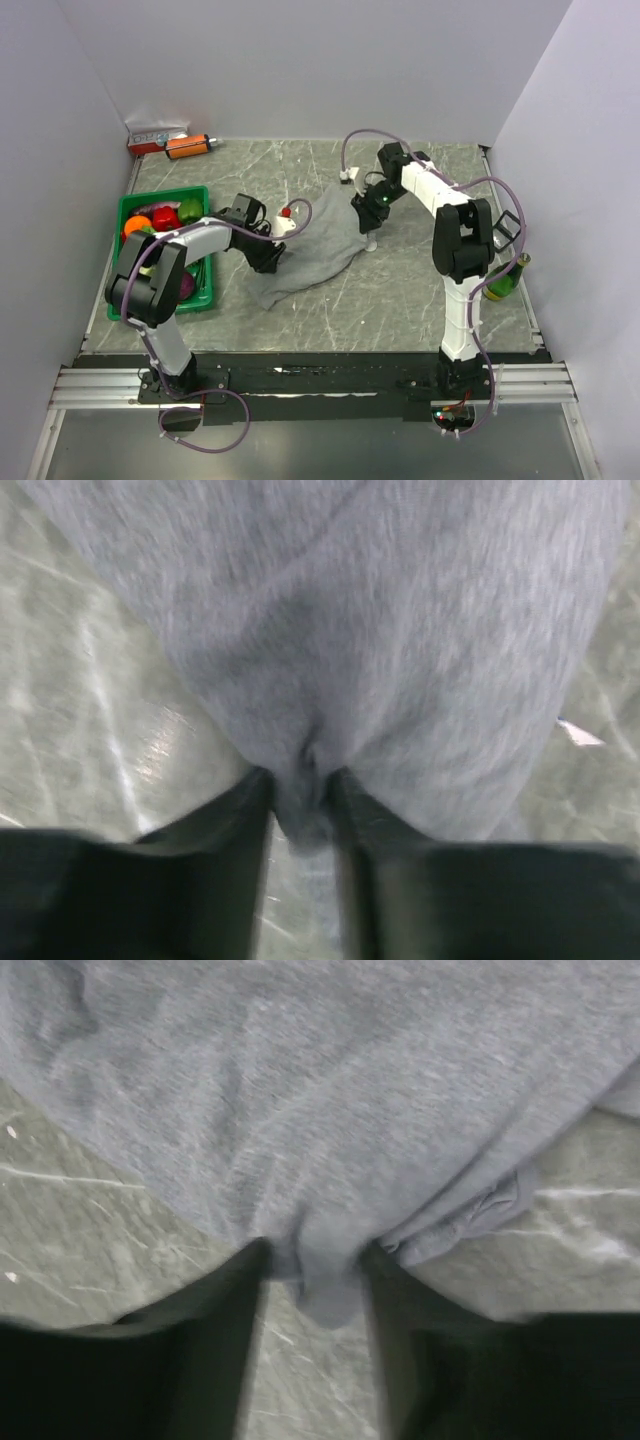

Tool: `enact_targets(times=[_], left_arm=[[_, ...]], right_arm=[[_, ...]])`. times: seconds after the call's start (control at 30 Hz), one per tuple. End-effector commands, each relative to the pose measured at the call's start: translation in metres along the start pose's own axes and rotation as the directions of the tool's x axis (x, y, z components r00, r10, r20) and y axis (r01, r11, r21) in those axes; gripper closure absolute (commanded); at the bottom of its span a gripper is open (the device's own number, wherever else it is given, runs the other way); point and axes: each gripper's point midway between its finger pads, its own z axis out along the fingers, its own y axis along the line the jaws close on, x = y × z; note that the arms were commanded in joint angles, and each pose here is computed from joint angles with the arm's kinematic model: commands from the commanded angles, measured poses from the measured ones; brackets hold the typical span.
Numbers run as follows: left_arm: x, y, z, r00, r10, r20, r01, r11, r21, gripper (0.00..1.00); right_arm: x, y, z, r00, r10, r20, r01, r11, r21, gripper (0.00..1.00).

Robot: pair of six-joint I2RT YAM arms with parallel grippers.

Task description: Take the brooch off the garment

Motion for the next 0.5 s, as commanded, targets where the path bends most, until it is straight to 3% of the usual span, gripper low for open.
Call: enact_targets(times=[0.0, 0.03, 0.07, 0.13, 0.27, 0.3, 0.47], left_arm=[[-0.017, 0.008, 0.005, 0.999, 0.031, 0.018, -0.032, 0.999, 0.019, 0.76], [-0.019, 0.008, 0.004, 1.000, 0.025, 0.016, -0.025, 0.999, 0.024, 0.88], [-0.022, 0.007, 0.003, 1.000, 0.021, 0.018, -0.022, 0.999, 0.032, 0.93], [-0.042, 0.007, -0.013, 0.998, 0.033, 0.056, -0.034, 0.999, 0.024, 0.99], [-0.116, 0.010, -0.078, 0.970, 0.079, 0.231, -0.069, 0.996, -0.049, 0.99], [-0.150, 0.013, -0.115, 0.940, 0.127, 0.318, -0.097, 0.989, -0.108, 0.99], [-0.217, 0.011, -0.216, 0.830, 0.235, 0.506, -0.089, 0.951, -0.297, 0.99]], right_arm=[[0.003, 0.017, 0.004, 1.000, 0.022, -0.018, -0.022, 1.000, -0.010, 0.73], [0.003, 0.015, 0.002, 0.999, 0.033, -0.022, -0.033, 0.999, 0.003, 0.91], [-0.001, 0.016, 0.000, 0.999, 0.036, -0.017, -0.036, 0.999, 0.007, 0.98], [-0.022, 0.016, -0.024, 0.998, 0.048, 0.038, -0.049, 0.998, 0.043, 1.00], [-0.105, 0.040, -0.112, 0.956, 0.000, 0.293, -0.025, 0.997, 0.079, 1.00], [-0.118, 0.048, -0.131, 0.943, 0.004, 0.332, -0.034, 0.996, 0.083, 1.00], [-0.176, 0.119, -0.231, 0.860, -0.095, 0.501, 0.041, 0.992, 0.117, 1.00]])
